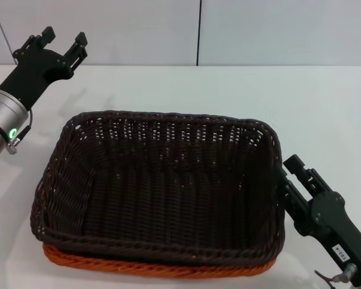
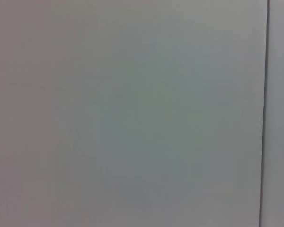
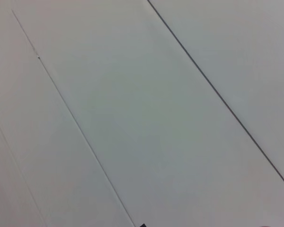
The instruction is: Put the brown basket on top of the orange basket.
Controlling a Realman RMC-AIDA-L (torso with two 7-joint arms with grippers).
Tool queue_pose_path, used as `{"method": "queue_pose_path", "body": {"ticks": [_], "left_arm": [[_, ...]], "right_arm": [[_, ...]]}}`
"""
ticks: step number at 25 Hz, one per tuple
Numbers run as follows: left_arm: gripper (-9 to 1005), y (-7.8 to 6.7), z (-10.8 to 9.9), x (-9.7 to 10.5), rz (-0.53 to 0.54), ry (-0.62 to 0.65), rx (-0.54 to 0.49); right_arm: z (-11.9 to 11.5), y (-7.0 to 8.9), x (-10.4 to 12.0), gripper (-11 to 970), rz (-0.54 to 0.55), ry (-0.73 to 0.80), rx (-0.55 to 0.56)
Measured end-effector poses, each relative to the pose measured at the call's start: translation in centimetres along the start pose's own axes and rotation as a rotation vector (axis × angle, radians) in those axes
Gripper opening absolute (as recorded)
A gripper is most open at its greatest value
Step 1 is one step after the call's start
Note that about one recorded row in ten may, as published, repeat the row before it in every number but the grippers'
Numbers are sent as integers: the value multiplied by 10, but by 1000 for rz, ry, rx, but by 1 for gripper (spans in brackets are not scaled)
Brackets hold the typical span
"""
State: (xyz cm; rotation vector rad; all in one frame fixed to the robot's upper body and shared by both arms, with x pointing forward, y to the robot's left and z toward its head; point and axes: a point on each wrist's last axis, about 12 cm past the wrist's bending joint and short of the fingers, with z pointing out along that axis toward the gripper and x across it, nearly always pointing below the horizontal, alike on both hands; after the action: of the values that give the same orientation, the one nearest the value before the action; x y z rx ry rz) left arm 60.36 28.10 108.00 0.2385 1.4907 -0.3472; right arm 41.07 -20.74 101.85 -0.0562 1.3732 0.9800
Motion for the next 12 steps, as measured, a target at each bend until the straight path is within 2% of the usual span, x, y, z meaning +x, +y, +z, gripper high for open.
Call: {"method": "queue_pose_path", "body": {"ticks": [8, 12], "left_arm": [[712, 5, -5, 0, -10, -10, -24], [712, 8, -9, -1, -22, -27, -38]], "right_arm": [[3, -14, -14, 625, -83, -29, -20], [-7, -27, -39, 625, -138, -134, -25]]}}
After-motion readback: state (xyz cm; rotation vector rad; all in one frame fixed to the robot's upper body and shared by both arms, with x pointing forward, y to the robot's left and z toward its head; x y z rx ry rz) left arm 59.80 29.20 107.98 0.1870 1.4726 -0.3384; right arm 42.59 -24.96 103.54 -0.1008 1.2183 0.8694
